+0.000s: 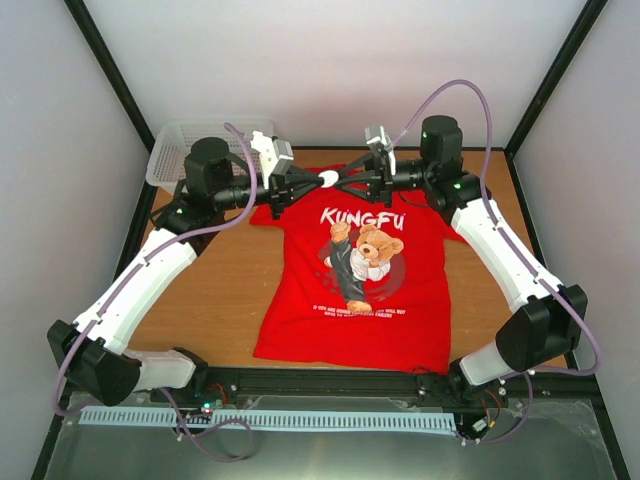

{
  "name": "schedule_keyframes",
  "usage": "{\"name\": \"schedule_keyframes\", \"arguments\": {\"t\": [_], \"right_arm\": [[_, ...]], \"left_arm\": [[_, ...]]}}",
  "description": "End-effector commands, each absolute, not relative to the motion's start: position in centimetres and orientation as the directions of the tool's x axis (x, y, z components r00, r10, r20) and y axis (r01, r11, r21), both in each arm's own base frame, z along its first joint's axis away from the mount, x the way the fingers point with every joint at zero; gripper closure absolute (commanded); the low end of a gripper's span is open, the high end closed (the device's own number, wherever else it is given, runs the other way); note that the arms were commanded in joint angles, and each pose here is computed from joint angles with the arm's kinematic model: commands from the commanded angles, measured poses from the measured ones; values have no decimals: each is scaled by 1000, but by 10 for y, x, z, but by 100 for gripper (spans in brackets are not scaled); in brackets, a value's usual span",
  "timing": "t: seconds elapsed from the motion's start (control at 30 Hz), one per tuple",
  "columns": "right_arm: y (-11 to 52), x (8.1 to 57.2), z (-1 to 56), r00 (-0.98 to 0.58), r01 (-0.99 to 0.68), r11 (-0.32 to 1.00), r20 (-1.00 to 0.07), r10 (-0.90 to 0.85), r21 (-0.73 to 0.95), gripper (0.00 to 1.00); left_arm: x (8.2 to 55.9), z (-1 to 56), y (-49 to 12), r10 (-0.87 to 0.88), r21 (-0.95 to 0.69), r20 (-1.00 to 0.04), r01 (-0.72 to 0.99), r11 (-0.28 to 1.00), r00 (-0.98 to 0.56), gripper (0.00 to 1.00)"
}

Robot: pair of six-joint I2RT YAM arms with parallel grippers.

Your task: Pin the brooch onto the clothing

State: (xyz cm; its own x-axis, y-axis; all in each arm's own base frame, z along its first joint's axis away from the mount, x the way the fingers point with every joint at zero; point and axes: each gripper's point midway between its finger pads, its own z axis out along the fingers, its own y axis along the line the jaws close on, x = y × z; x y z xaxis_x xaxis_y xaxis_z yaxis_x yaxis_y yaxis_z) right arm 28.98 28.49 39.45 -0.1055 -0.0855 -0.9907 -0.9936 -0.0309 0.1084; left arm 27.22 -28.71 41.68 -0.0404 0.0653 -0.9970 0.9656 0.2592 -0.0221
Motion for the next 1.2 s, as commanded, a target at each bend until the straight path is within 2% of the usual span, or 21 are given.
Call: {"name": "schedule_keyframes", "arguments": {"t": [0.0,0.1,0.2,0.27,0.43,0.73,1.03,1.1,1.17], "right_arm": [[281,274,410,-34,-996,-79,-998,-56,38,72],[280,271,411,-22,-996,-80,-998,-54,26,67],[280,272,413,-18,-996,-83,-999,-51,22,68],[282,273,415,-26,-995,-93,-999,-47,30,72],[284,276,415,-52,-992,-114,-998,-37,56,91],[287,277,412,-76,-987,-137,-997,-35,80,90],[288,274,408,-81,-984,-158,-996,-36,86,97],[288,274,409,-74,-985,-155,-997,-35,78,97],[287,272,410,-65,-985,-157,-997,-35,70,97]], "left_arm": [[260,430,-289,45,-15,-999,976,219,-26,99],[263,428,-287,50,-21,-998,971,237,-34,99],[262,423,-288,64,-41,-996,973,228,-57,99],[261,423,-288,66,-43,-996,974,222,-59,99],[260,426,-289,62,-43,-996,976,212,-57,99],[262,428,-292,54,-58,-996,978,200,-70,99],[262,432,-292,46,-72,-996,976,203,-83,99],[265,430,-291,55,-84,-994,971,225,-99,95],[267,426,-289,66,-97,-991,964,247,-116,83]]}}
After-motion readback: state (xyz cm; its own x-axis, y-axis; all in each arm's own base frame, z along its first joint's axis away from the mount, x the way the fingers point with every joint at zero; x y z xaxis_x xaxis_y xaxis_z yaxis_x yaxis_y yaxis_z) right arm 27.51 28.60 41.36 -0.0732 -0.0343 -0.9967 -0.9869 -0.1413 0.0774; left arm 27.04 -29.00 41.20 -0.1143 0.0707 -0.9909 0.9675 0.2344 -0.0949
